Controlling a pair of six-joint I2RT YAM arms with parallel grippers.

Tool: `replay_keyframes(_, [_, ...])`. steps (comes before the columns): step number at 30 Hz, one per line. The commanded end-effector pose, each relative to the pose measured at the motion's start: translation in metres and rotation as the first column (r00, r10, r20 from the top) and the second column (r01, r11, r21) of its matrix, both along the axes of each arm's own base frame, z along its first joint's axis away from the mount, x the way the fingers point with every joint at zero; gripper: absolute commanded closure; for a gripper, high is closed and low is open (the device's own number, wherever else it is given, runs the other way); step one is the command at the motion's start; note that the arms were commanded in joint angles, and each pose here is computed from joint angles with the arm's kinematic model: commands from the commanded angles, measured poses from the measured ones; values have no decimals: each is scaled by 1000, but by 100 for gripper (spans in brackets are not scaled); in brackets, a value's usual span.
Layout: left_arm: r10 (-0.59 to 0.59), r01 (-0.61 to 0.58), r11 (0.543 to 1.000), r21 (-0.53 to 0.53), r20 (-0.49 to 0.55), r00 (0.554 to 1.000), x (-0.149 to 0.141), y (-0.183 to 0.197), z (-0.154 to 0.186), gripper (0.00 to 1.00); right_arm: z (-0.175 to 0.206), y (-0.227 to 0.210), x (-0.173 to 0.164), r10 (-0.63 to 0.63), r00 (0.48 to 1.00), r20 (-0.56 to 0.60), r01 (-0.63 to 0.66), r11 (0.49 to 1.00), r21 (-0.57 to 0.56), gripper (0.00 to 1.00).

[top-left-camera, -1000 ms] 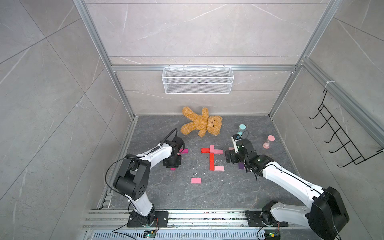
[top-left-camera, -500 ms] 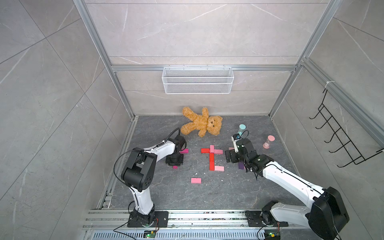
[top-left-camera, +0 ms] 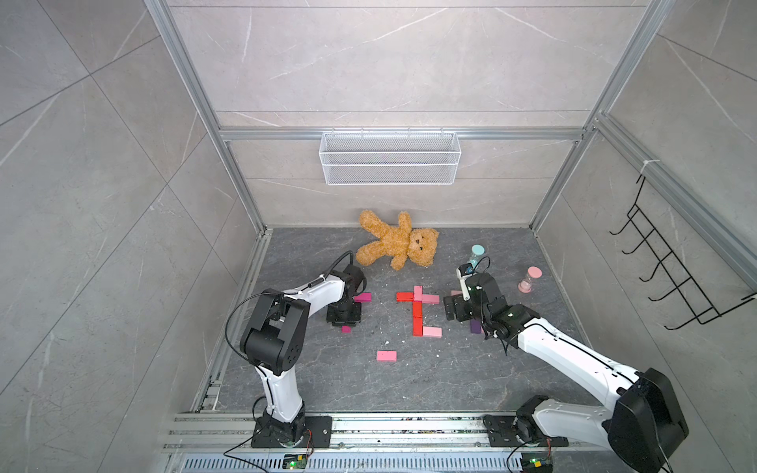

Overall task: Assemble the letter t with building blocks
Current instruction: Assemble the building block at the center of the board.

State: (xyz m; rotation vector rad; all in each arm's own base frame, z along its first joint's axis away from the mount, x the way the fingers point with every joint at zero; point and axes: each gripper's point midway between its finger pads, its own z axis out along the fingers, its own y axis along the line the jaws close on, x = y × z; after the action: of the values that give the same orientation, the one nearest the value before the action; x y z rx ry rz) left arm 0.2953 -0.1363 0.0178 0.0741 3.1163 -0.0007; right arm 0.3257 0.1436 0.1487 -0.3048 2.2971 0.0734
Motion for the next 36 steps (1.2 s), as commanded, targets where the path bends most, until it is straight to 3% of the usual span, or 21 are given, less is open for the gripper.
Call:
replay_keyframes(1, [15,-16,1000,-17,-47,999,-5,-3,-3,80,7,-2,2,-14,1000,9,14,1000,-2,0])
replay_keyframes(11, [13,-14,1000,-18,-53,999,-5,-3,-4,72,7,-3,2,-16,1000,9,16,1000,-5,0])
replay_keyframes(33, [-7,8,1000,14,-58,998,-4,3,-2,64,6,-2,4,-16,1000,9,16,1000,-4,0])
replay_keyframes(36, [-8,9,1000,17,-58,998,-4,3,-2,58,8,-2,4,-16,1000,12,16,1000,-3,0])
